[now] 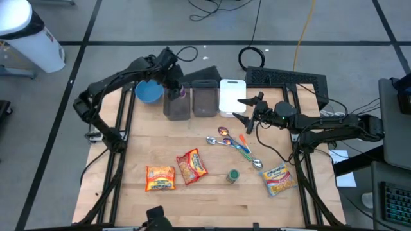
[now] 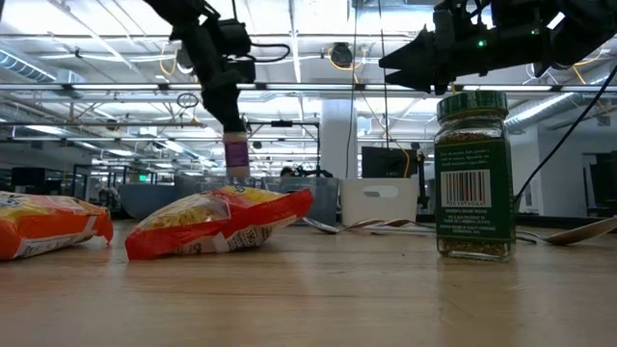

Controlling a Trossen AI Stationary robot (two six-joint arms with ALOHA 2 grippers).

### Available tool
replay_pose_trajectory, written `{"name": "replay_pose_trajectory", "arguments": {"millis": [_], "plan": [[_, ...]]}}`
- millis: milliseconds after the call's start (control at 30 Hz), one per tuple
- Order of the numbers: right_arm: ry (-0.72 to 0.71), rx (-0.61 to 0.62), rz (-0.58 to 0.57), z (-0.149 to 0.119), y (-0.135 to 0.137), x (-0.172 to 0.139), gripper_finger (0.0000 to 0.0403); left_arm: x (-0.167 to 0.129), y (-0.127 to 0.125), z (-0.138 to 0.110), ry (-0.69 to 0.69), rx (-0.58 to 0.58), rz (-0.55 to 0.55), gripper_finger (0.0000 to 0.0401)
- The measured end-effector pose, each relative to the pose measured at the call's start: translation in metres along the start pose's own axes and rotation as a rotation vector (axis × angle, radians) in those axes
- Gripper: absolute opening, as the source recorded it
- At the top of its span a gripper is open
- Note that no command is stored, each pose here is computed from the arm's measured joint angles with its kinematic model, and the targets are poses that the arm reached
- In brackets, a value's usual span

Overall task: Pick & Place Food Item
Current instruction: Put the purple spice bottle into the left black bin

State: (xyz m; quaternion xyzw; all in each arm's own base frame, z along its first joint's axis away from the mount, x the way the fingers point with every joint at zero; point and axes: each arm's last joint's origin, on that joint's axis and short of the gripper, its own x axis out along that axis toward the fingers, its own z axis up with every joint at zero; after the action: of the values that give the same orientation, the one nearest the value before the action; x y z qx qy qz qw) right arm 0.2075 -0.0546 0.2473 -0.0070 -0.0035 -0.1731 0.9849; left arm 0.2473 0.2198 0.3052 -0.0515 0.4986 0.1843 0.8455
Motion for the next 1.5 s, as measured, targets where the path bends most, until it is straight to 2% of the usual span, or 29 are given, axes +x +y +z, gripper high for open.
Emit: {"name": "replay_pose_trajectory", "arguments": {"millis": [167, 600, 1200, 1500], "plan": [[0.000, -0.001, 0.000, 0.000, 0.000, 0.000, 0.0309, 0.020, 0.003, 0.000, 0.058, 0.006, 0.003, 0.0212], [0.000, -0.006, 0.000, 0.000, 0.000, 0.000, 0.0309, 0.055, 0.008, 0.002, 0.096, 0.022, -0.005, 0.0212], [0.000, -0.017, -0.003, 0.000, 0.000, 0.000, 0.0309, 0.060, 0.011, 0.007, 0.054, 0.052, 0.022, 0.0212], [0.000, -0.017, -0.004, 0.000, 0.000, 0.000, 0.0309, 0.075, 0.014, 0.004, 0.084, 0.050, 0.005, 0.0212]]}}
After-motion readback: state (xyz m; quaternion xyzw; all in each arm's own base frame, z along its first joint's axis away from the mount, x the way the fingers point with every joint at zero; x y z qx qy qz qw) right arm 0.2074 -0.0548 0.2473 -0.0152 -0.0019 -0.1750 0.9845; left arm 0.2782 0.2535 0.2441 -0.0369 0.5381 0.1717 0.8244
